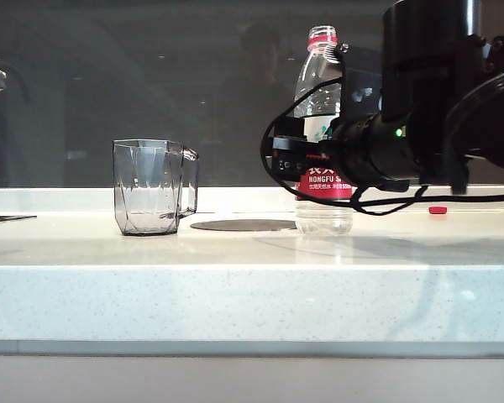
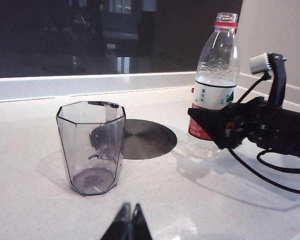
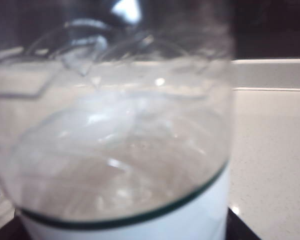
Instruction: Pick up the mineral water bottle on the table and pour water into the mug until it's half full.
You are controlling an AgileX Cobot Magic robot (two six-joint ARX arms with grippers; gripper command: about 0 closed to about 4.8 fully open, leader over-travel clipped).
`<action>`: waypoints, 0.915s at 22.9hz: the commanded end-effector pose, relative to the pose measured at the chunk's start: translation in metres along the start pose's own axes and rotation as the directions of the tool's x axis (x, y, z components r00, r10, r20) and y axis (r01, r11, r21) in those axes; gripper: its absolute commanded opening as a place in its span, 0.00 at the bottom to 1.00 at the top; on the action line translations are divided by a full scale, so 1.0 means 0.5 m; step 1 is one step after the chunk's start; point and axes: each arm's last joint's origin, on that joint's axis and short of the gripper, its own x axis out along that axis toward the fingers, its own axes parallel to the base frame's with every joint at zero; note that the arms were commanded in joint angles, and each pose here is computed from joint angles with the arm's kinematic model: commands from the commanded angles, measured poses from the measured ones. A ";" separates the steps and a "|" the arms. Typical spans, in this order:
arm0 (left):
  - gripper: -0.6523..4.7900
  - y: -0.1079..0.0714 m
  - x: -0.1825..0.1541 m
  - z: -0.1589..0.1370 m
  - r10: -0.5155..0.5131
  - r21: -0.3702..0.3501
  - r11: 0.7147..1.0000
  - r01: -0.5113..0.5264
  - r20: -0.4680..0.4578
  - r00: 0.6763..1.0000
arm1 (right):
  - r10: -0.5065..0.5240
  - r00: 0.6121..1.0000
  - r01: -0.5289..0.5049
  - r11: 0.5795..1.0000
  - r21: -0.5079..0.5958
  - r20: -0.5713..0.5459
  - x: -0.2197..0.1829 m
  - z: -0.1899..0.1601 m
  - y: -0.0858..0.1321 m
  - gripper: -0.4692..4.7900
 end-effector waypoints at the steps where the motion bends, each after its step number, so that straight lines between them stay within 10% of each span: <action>1: 0.11 -0.001 0.000 0.004 -0.006 0.003 1.000 0.006 0.014 1.000 | 0.001 1.000 -0.001 1.000 0.010 0.030 0.005 0.010 0.002 1.00; 12: 0.11 -0.001 0.000 0.004 -0.006 0.003 1.000 0.006 0.014 1.000 | -0.005 0.999 0.005 1.000 0.012 0.037 0.006 0.011 -0.001 1.00; 21: 0.11 -0.001 0.000 0.005 -0.006 0.003 1.000 0.006 0.017 1.000 | -0.006 0.999 0.005 1.000 0.012 0.038 0.006 0.011 -0.001 0.80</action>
